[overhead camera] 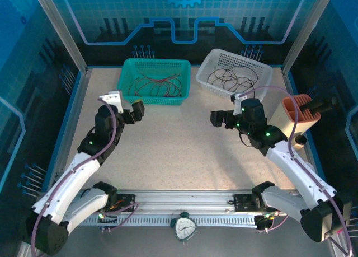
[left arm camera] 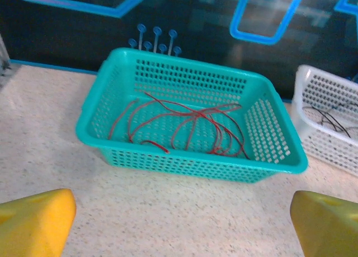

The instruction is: Untangle the cables

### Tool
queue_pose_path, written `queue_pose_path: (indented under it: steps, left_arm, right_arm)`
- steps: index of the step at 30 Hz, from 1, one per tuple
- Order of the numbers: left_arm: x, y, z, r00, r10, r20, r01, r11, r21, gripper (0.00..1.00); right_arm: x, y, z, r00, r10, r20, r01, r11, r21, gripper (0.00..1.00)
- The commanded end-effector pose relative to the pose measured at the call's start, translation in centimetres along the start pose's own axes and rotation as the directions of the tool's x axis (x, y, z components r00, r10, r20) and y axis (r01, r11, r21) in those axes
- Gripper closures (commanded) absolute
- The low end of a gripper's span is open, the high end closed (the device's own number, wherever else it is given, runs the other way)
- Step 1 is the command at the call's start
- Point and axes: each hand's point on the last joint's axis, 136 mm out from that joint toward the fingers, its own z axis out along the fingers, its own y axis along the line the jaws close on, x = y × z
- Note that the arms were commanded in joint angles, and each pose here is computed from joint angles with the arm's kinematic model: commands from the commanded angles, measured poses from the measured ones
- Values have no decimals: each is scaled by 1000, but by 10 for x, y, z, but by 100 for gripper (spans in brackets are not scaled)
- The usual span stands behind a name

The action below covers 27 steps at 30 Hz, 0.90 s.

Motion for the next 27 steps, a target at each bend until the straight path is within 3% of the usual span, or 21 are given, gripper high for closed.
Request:
queue_pose_path:
  steps: [1,5,13,20,27]
  left_arm:
    - [-20,17,-6,991,34,129,-22,996,-90,1]
    - [-18,31,-5,980,90,179,-60,985,-164,1]
    - [-12,52,-1,946,206,249,-135,952,-276,1]
    - [27,83,17,957,206,205,-118,920,-374,1]
    - [59,90,47,961,235,144,-166,911,-379,1]
  right_arm:
    - [-16,-12,9,989,-85,121,75,993,89,0]
    - [-19,-28,22,972,-162,172,130,975,181,0]
    - [-16,-58,52,927,-348,138,284,894,348,0]
    - [-7,-88,63,928,-336,163,255,890,379,0]
    - [12,-119,78,922,-372,109,289,847,445,0]
